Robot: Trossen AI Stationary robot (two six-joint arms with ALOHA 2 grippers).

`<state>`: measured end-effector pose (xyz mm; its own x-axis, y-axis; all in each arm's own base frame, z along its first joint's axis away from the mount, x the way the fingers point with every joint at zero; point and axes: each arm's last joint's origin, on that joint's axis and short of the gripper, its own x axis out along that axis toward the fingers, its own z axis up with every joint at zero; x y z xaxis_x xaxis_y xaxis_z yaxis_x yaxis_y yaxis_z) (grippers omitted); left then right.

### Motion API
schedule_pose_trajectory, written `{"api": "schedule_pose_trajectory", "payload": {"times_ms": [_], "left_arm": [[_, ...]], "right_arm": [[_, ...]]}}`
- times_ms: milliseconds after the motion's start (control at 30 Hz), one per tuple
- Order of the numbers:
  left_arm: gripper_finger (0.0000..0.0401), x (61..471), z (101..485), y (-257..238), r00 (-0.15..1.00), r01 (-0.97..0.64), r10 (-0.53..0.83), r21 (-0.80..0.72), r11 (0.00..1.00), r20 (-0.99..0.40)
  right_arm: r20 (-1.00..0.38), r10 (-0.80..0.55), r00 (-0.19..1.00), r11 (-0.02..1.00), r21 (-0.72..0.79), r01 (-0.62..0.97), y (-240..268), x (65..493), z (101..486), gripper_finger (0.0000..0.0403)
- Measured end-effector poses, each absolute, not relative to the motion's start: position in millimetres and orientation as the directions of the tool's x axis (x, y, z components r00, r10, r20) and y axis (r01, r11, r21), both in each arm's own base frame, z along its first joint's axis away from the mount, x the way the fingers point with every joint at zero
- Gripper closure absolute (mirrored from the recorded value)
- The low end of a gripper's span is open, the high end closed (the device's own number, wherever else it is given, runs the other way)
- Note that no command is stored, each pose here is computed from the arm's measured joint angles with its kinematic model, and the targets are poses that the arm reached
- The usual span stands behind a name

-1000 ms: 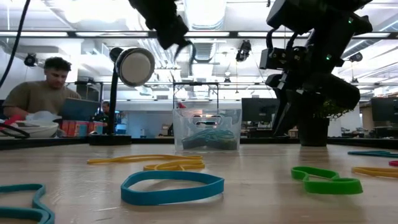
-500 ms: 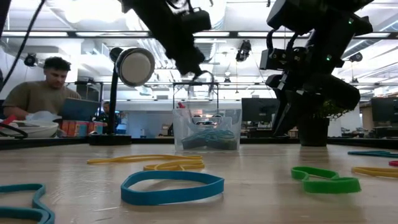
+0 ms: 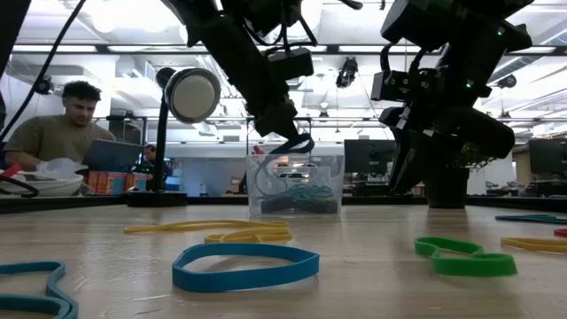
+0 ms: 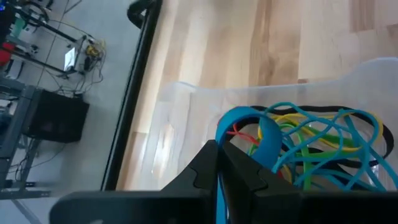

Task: Pick and place rubber bands into bin
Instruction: Put blue rubberband into the transparent bin

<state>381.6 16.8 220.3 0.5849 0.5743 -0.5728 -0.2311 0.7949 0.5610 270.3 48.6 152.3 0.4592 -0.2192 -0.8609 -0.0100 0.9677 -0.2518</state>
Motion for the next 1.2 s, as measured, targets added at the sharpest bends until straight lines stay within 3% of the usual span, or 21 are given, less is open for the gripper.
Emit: {"api": "schedule_pose_trajectory", "payload": {"times_ms": [167, 533, 800, 1033, 1200], "left_arm": [[0.0388, 381.6, 220.3, 16.1, 0.598, -0.204, 0.545, 0.546, 0.812, -0.587], [0.0266, 379.3, 228.0, 15.0, 0.617, -0.209, 0.533, 0.533, 0.82, -0.578], [0.0248, 366.0, 254.9, -0.4, 0.666, -0.208, 0.506, 0.515, 0.832, -0.548], [0.0248, 333.9, 279.9, -38.5, 0.687, -0.196, 0.43, 0.422, 0.885, -0.585], [0.0248, 316.1, 276.0, -68.7, 0.708, -0.12, 0.365, 0.406, 0.906, -0.605]], "right_arm": [[-0.861, -0.219, 0.459, 0.968, -0.252, -0.01, 48.6, 270.2, 152.1, 0.0331], [-0.861, -0.219, 0.46, 0.968, -0.251, -0.01, 48.6, 270.2, 152.1, 0.0335], [-0.866, -0.22, 0.448, 0.97, -0.242, 0.008, 48.5, 269.1, 151.6, 0.0325], [-0.944, -0.221, 0.243, 0.975, -0.211, 0.066, 45.6, 249.0, 144.6, 0.0325], [-0.979, -0.174, 0.107, 0.982, -0.164, 0.097, 44.9, 235.5, 144.0, 0.0332]]}}
